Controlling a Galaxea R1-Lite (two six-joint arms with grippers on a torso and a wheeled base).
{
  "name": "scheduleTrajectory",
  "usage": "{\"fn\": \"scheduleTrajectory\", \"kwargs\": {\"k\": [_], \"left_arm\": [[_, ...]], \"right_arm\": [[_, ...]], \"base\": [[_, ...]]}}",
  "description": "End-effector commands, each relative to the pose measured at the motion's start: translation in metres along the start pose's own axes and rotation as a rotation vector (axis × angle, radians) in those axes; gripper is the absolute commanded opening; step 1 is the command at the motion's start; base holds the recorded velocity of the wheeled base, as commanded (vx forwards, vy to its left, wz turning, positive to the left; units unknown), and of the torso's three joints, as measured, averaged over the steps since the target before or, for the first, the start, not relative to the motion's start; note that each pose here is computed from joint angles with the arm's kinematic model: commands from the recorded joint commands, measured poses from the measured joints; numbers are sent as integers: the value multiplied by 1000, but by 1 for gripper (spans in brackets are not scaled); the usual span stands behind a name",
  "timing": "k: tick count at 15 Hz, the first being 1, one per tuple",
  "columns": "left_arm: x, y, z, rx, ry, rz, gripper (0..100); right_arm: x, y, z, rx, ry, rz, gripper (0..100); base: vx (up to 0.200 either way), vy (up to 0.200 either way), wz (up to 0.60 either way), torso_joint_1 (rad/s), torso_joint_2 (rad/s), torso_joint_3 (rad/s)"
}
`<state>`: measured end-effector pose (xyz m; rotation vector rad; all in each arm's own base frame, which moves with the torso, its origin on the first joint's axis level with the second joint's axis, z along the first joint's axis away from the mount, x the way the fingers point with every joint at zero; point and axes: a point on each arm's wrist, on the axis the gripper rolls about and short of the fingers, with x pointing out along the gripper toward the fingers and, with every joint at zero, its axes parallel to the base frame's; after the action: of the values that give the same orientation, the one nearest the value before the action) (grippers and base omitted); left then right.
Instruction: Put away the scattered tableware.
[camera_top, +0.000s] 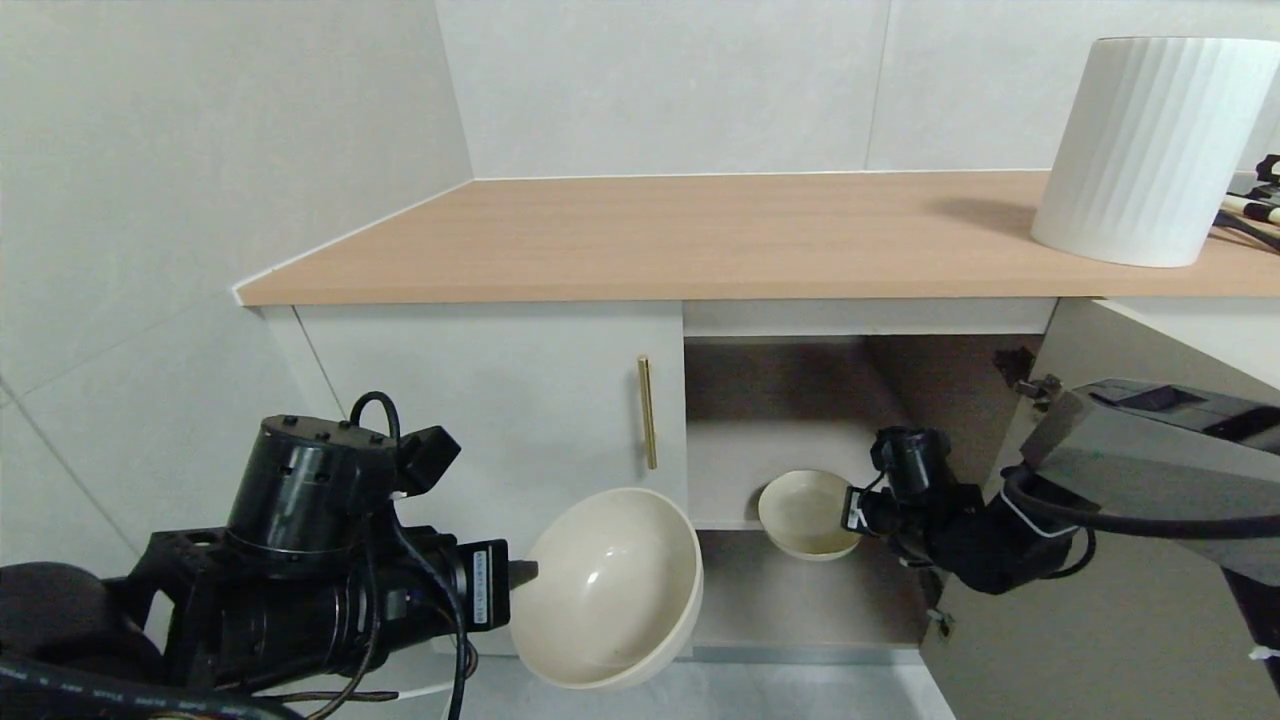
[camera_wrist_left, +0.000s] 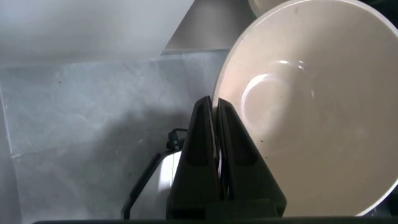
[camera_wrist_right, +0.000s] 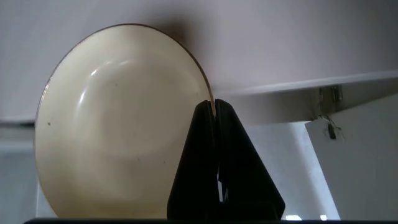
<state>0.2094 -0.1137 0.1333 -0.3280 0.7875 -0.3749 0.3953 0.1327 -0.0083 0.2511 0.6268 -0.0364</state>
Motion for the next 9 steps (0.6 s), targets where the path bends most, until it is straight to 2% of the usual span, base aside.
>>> {"fn": "scheduleTrajectory", "kwargs": {"k": [1,4,9], "left_arm": [[0,0,1,1,-3,-2,0],[0,0,1,1,-3,0,0],[0,0,1,1,-5,-1,0]], "right_arm": [[23,-3,0,24,11,-26,0],[44,2,6,47,-37,-89,0],[59,-1,20,70,-63,-102,0]], "base": [[0,0,0,0,0,0],[0,0,0,0,0,0],[0,0,0,0,0,0]]}}
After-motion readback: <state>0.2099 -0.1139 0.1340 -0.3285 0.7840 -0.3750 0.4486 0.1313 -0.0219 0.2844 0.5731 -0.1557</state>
